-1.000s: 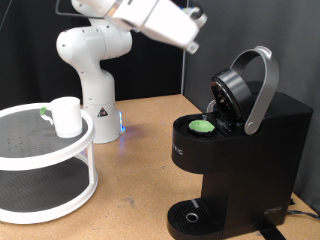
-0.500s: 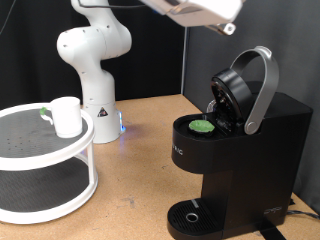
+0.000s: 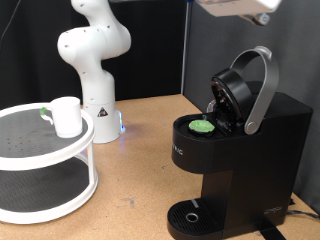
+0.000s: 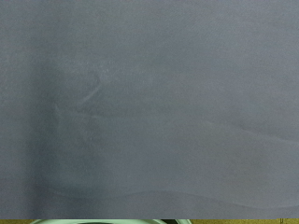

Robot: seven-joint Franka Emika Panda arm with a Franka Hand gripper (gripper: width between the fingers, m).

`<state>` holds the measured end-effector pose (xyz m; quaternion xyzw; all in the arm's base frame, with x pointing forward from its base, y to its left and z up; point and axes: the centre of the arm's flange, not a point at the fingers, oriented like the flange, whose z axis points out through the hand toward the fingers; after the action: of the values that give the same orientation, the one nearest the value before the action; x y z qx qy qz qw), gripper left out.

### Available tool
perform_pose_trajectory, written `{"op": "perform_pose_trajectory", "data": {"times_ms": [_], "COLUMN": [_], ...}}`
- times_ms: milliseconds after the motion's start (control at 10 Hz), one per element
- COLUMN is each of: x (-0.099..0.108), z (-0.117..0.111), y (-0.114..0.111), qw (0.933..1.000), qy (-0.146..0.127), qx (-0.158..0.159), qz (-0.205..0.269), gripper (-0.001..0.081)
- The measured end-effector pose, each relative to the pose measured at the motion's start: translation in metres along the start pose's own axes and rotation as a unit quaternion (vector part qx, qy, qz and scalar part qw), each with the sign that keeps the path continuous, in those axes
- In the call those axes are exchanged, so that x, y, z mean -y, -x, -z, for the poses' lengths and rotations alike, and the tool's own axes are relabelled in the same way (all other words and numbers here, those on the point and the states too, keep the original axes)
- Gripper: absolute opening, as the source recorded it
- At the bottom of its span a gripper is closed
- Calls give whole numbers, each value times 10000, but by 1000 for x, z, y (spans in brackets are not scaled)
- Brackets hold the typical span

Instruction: Make a cup of coffee with the keurig machine

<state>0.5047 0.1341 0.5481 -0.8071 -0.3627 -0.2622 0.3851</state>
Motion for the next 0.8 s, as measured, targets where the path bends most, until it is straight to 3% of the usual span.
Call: {"op": "perform_pose_trajectory", "data": {"times_ms": [400,800], "x": [19,19], "z": [-53,-97], "y": [-17,-15], "qw": [9997,9990], "qy": [74,113], "qx": [228,432], "qz": [-43,-54], "gripper": [1,1]}}
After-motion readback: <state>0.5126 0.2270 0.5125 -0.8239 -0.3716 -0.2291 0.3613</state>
